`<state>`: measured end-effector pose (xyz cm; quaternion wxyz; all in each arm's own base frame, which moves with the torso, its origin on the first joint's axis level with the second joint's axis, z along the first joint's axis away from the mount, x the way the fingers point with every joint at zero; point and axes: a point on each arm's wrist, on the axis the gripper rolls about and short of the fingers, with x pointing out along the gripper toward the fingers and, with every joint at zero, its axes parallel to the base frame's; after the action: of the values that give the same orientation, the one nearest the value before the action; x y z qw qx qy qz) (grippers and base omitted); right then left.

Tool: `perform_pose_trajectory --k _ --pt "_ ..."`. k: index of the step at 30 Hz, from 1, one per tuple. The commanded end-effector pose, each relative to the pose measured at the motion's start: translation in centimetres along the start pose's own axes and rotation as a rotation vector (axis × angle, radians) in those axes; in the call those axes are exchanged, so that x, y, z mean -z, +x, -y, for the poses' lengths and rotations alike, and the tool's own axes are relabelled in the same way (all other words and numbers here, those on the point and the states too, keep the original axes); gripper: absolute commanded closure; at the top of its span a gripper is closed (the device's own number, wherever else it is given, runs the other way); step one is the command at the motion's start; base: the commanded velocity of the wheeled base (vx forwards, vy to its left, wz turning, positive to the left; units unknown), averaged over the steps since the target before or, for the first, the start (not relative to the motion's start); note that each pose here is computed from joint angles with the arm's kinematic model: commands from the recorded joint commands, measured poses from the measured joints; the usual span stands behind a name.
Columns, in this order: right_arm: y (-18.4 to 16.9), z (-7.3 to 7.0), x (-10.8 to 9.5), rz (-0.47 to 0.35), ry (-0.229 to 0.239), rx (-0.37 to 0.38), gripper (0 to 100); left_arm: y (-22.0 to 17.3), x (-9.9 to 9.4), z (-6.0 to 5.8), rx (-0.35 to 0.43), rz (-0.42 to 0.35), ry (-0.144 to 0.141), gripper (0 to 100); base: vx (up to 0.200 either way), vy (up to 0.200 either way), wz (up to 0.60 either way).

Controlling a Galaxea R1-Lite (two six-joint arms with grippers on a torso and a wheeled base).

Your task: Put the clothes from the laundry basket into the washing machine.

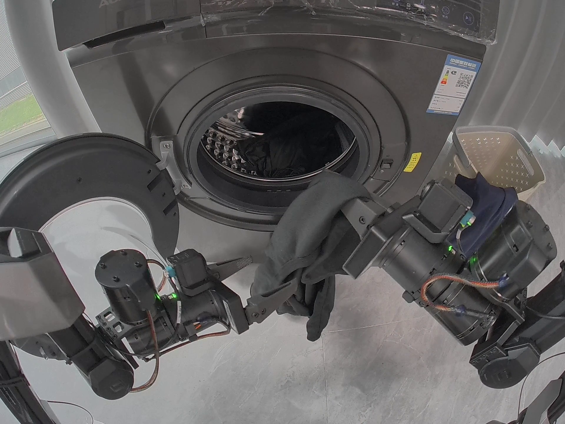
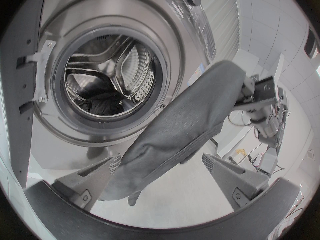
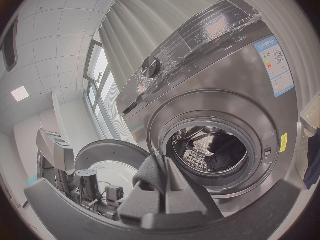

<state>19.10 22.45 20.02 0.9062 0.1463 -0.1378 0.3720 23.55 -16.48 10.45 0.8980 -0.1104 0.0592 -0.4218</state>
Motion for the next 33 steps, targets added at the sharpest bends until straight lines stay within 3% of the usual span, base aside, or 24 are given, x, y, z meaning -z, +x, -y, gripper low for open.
perform_pose_trajectory --k 1,5,11,23,33 --pt "0.2 0.0 -0.3 0.012 0.001 0.011 100 0.7 2.4 -1.2 -0.030 -0.083 -0.004 0 0.000 0.000 0.00" --pt "0.6 0.0 -0.4 0.027 0.002 0.014 100 1.0 3.4 -1.7 -0.041 -0.115 0.009 0 0.000 0.000 0.00" --pt "1.4 -0.1 -0.8 0.050 0.005 0.017 100 1.3 4.7 -2.0 -0.045 -0.155 0.000 0 0.000 0.000 0.00" --pt "2.7 0.1 0.4 0.039 -0.001 0.035 100 1.2 4.7 -1.2 -0.022 -0.162 0.004 0 0.000 0.000 0.00" --pt "4.8 0.8 0.1 0.065 -0.007 0.059 100 1.6 5.1 0.6 0.040 -0.174 0.011 0 0.000 0.000 0.00"
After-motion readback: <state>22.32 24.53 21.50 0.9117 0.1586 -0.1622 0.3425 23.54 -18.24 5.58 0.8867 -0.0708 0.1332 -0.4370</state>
